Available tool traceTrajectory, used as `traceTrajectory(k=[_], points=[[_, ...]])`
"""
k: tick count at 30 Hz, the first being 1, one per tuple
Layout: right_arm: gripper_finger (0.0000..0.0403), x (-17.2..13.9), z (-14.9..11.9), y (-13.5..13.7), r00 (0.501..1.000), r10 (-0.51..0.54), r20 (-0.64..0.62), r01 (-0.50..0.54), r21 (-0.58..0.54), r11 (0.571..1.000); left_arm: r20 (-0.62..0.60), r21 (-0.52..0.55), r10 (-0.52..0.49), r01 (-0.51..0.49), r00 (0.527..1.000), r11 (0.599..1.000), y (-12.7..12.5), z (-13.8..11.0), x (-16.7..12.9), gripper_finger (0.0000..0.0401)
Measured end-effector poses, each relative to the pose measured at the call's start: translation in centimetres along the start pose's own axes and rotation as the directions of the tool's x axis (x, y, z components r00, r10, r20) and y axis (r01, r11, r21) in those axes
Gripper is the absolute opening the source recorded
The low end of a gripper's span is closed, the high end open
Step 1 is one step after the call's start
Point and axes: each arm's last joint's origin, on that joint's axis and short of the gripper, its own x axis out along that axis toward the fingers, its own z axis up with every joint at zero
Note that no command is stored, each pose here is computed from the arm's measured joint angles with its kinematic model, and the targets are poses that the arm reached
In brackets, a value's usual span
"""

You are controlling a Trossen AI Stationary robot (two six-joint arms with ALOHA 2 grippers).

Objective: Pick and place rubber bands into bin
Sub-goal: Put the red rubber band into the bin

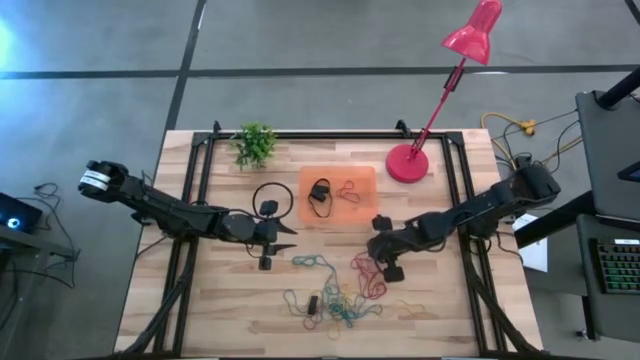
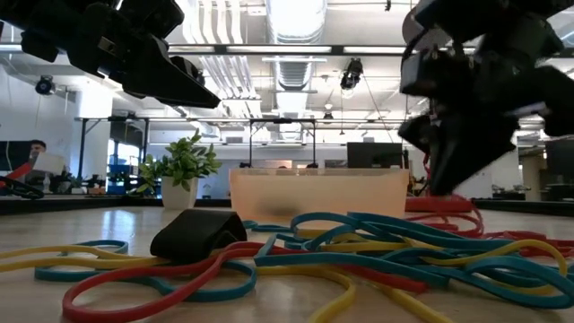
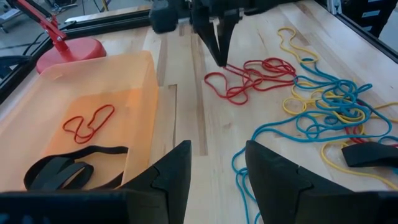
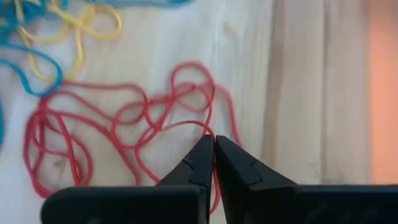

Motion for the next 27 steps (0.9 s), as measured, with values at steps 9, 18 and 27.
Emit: traceTrajectory(k=[9, 18, 27], points=[[0.0008, -3.6, 1.7, -0.2, 0.985, -0.038, 0.167, 0.046, -0.045, 0.998, 0.000, 0.000, 0.000, 0.000, 1.000, 1.000, 0.0, 0.0, 0.0, 0.0137], [0.0008, -7.5, 3.3, -0.4, 0.941, -0.084, 0.329, 0.127, -0.110, 0.986, 0.000, 0.000, 0.000, 0.000, 1.000, 1.000, 0.0, 0.0, 0.0, 0.0137], [0.0008, -10.1, 5.4, -0.4, 0.895, -0.117, 0.430, 0.223, -0.204, 0.953, 0.000, 0.000, 0.000, 0.000, 1.000, 1.000, 0.0, 0.0, 0.0, 0.0137]])
